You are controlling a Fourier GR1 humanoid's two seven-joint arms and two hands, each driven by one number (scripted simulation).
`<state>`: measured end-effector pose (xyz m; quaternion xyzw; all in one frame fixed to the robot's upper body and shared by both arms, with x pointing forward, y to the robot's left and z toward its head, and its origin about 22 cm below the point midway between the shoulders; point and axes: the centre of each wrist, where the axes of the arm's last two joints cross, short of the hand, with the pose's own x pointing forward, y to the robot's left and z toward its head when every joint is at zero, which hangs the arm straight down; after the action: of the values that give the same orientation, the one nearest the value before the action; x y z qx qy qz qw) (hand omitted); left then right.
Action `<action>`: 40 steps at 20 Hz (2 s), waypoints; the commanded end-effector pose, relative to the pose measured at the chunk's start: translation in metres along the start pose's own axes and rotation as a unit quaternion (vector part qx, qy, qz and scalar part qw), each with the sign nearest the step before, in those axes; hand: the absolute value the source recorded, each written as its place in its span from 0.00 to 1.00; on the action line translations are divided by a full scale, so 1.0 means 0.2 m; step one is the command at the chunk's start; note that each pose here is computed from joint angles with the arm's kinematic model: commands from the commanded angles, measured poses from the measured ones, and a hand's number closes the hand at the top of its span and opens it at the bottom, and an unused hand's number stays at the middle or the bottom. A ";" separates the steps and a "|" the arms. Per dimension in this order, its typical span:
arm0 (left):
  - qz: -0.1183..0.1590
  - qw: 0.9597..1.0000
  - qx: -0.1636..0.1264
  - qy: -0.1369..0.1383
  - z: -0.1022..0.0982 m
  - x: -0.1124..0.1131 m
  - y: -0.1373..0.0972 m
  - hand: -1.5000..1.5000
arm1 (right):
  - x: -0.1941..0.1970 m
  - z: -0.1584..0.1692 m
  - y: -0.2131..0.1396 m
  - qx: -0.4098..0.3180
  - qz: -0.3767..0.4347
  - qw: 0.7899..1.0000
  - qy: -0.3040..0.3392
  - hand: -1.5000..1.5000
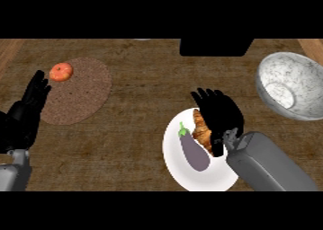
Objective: Pick the croissant from the plate and place it in the bowl
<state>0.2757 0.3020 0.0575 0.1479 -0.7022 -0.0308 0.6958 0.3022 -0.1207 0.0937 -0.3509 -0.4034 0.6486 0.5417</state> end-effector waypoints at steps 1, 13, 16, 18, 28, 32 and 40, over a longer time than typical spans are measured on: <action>0.004 1.000 -0.004 -0.009 0.00 -0.02 0.02 0.50 | -0.04 -0.08 0.09 -0.009 0.006 1.000 0.000 0.00; 0.000 1.000 -0.006 0.008 -0.02 -0.01 -0.03 0.50 | -0.05 -0.10 0.24 0.036 -0.013 0.999 0.013 0.00; -0.006 1.000 -0.004 -0.006 -0.03 0.02 0.06 0.50 | -0.06 -0.17 0.33 0.015 0.004 1.000 0.013 0.00; 0.001 1.000 -0.002 -0.003 -0.03 0.02 0.09 0.50 | -0.01 -0.06 0.33 0.021 -0.005 1.000 0.017 0.00; 0.002 1.000 -0.003 -0.005 -0.03 -0.03 -0.01 0.50 | 0.05 -0.31 0.48 0.062 -0.005 0.998 -0.016 1.00; 0.006 1.000 0.000 -0.008 0.01 -0.07 0.03 0.50 | 0.02 -0.34 0.39 0.043 -0.033 0.998 -0.026 1.00; -0.003 1.000 0.001 -0.003 0.07 -0.03 -0.04 0.50 | 0.03 -0.40 0.48 -0.016 -0.032 0.999 -0.019 1.00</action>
<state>0.2711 0.3050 0.0550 0.1476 -0.7029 -0.0331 0.6950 0.3357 -0.1227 -0.0035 -0.3163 -0.4133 0.6491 0.5548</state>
